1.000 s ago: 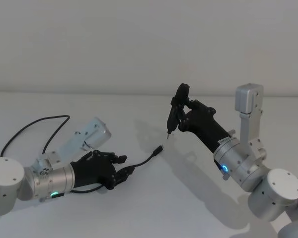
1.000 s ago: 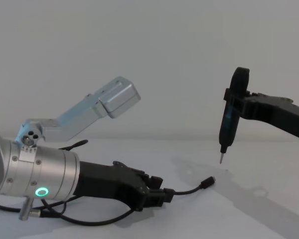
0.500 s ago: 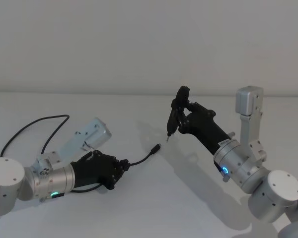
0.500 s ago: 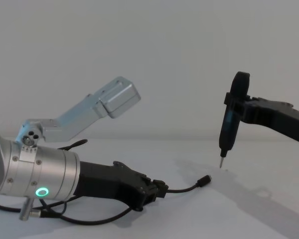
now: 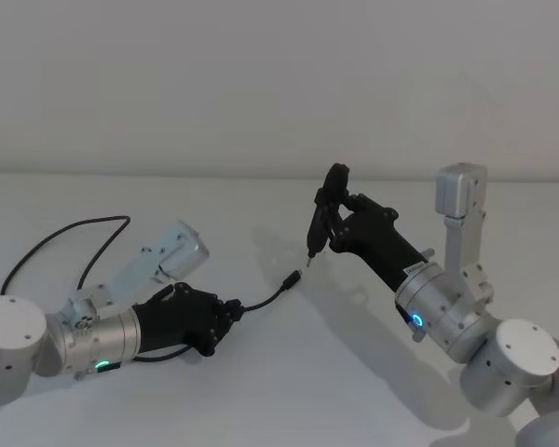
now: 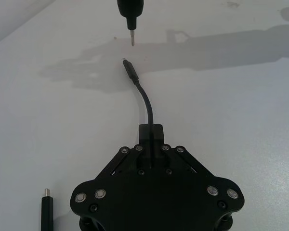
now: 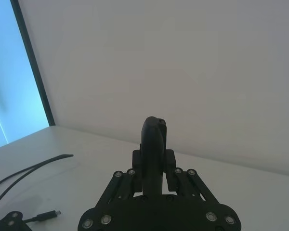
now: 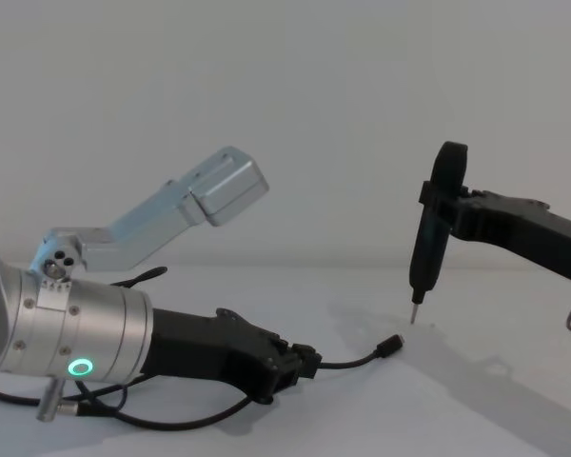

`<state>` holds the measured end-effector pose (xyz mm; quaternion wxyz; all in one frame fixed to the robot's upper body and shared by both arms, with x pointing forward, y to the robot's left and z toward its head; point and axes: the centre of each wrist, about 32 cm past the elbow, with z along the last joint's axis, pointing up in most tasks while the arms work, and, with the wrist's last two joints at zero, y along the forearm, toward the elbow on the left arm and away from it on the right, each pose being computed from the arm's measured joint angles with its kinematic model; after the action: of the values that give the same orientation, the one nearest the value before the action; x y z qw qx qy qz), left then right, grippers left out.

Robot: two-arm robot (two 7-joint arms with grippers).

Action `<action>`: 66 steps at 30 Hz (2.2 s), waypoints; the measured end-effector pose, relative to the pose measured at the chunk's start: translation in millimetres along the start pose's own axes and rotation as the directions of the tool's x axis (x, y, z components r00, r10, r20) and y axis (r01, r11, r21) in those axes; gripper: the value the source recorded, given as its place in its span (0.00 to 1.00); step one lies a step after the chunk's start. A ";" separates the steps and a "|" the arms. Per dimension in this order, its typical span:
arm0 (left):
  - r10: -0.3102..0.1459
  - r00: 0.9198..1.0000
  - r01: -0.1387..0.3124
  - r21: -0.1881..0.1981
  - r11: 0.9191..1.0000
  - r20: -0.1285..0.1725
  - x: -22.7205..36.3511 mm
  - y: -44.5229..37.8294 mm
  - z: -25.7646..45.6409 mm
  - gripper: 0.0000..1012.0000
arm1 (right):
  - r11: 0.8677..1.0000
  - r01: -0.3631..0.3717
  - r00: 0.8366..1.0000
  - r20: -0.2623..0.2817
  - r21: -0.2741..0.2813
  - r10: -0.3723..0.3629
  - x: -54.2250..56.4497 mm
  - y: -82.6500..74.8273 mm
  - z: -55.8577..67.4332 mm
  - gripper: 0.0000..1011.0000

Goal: Pick up the data cable with the one hand.

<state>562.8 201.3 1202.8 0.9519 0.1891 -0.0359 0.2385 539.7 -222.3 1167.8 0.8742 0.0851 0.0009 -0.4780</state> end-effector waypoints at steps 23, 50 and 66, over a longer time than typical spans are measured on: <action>0.000 1.000 0.000 0.000 1.000 0.000 0.0 0.0 0.0 0.04 | 1.000 -0.006 1.000 -0.010 -0.011 0.006 3.5 11.5 -10.6 0.27; 0.000 1.000 0.000 0.000 1.000 0.000 0.0 0.0 0.0 0.04 | 1.000 -0.008 1.000 -0.004 -0.022 0.007 8.4 16.1 -17.9 0.27; 0.000 1.000 0.000 0.000 1.000 0.000 0.0 0.0 0.0 0.04 | 1.000 -0.007 1.000 -0.003 -0.023 0.007 9.1 16.2 -18.5 0.27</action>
<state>562.8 201.3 1202.8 0.9518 0.1892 -0.0359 0.2386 559.7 -218.6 1151.2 0.8767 0.0756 0.0072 -0.4749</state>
